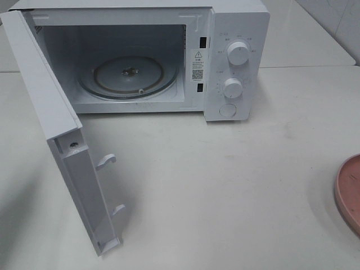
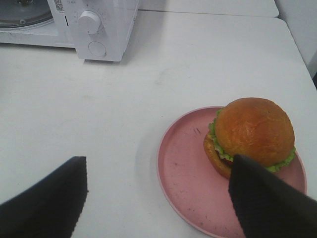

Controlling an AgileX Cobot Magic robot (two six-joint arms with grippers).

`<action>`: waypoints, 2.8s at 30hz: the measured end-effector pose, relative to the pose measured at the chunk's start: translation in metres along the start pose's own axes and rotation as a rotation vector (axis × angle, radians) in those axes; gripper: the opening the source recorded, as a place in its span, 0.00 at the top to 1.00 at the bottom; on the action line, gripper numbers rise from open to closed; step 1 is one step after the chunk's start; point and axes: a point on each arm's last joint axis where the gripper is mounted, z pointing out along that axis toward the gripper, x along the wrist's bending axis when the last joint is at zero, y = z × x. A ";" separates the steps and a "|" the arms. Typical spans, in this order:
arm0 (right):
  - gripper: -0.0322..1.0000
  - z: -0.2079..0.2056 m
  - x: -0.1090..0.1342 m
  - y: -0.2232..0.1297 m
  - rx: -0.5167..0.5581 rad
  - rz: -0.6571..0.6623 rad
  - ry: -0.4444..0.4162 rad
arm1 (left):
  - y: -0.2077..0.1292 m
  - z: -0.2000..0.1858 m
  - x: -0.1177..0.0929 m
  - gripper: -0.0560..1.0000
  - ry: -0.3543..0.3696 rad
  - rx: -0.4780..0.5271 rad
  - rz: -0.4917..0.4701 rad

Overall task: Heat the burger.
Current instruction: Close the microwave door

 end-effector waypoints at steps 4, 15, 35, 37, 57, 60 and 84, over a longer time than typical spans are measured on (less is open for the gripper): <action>0.23 0.000 0.000 0.000 0.000 0.000 0.000 | 0.002 0.008 -0.008 0.95 -0.053 -0.013 0.038; 0.23 0.000 0.000 0.000 0.000 0.000 0.000 | -0.004 0.032 -0.018 0.95 -0.145 0.004 0.005; 0.23 0.000 0.000 0.000 0.000 0.000 0.000 | -0.005 0.062 -0.039 0.95 -0.246 -0.012 -0.070; 0.23 0.000 0.000 0.000 0.000 0.000 0.000 | -0.004 0.067 -0.045 0.95 -0.263 -0.013 -0.069; 0.23 0.000 0.000 0.000 0.000 0.000 0.000 | 0.021 0.118 -0.123 0.95 -0.218 -0.036 -0.184; 0.23 0.000 0.000 0.000 0.000 0.000 0.000 | 0.022 0.121 -0.128 0.95 -0.212 -0.035 -0.189; 0.23 0.000 0.000 0.000 0.000 0.000 0.000 | 0.037 0.183 -0.197 0.95 -0.109 0.008 -0.172</action>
